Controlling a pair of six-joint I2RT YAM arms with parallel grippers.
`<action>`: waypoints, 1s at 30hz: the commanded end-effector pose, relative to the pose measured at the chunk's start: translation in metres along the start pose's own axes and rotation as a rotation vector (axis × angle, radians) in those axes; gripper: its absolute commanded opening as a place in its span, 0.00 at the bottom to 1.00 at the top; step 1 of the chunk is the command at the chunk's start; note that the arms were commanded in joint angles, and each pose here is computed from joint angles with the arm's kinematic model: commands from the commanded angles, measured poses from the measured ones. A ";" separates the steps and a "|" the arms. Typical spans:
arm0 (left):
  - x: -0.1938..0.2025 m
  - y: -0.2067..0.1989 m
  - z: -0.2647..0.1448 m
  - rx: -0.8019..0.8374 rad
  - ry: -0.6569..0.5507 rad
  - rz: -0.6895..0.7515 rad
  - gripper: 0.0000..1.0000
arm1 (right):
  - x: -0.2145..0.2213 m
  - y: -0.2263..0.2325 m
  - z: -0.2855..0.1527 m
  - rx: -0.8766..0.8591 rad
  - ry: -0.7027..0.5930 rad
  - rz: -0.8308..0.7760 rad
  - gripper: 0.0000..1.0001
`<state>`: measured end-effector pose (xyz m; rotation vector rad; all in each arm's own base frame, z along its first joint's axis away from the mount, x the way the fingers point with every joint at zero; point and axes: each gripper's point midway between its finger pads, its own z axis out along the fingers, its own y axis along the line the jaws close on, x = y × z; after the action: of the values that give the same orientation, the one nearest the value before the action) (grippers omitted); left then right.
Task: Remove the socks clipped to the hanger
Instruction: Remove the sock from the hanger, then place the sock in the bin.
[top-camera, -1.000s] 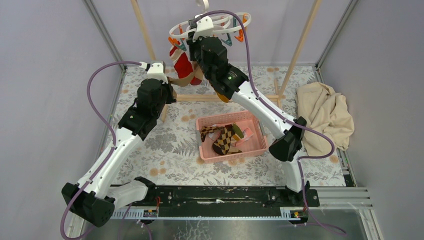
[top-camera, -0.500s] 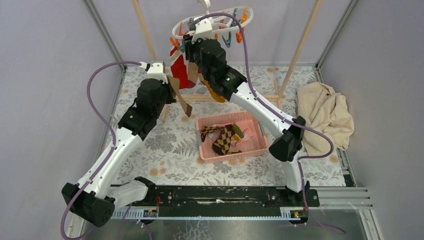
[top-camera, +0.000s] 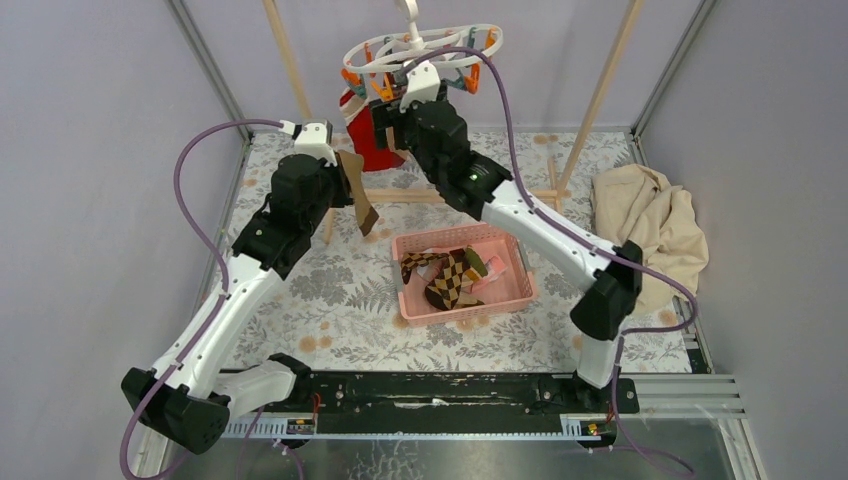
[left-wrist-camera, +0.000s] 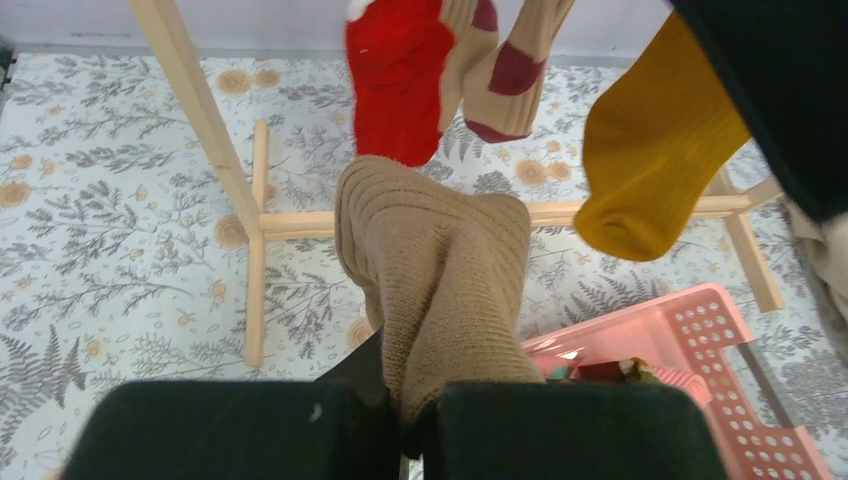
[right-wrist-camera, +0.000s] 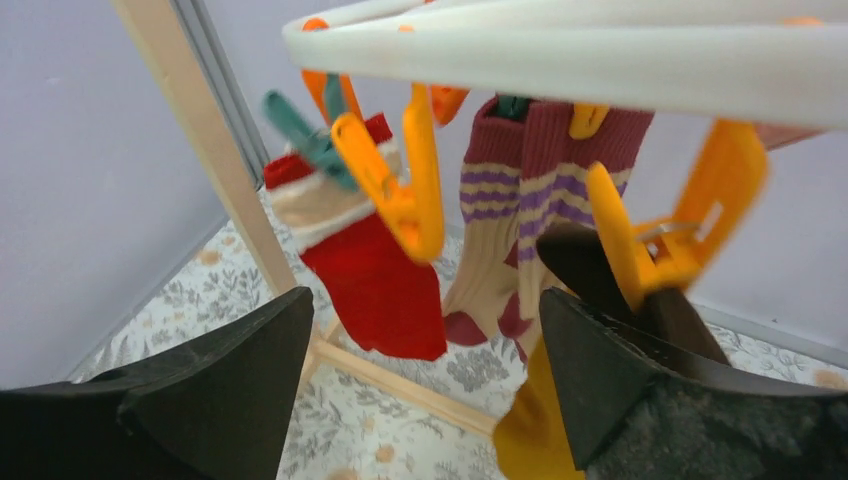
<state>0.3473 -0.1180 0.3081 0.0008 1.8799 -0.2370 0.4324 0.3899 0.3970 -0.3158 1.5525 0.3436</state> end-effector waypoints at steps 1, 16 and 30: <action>-0.024 -0.014 -0.013 0.072 -0.037 -0.033 0.00 | -0.056 -0.002 -0.042 -0.068 -0.118 0.136 0.95; -0.017 -0.086 -0.030 0.320 0.059 -0.129 0.00 | 0.016 -0.048 -0.159 -0.051 0.162 0.221 1.00; 0.031 -0.203 -0.030 0.474 0.181 -0.123 0.00 | 0.041 -0.105 -0.250 0.056 0.205 0.286 1.00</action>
<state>0.2850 -0.2820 0.3018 0.2510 2.0207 -0.7289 0.2563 0.2125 0.3535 -0.1543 1.8171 0.5069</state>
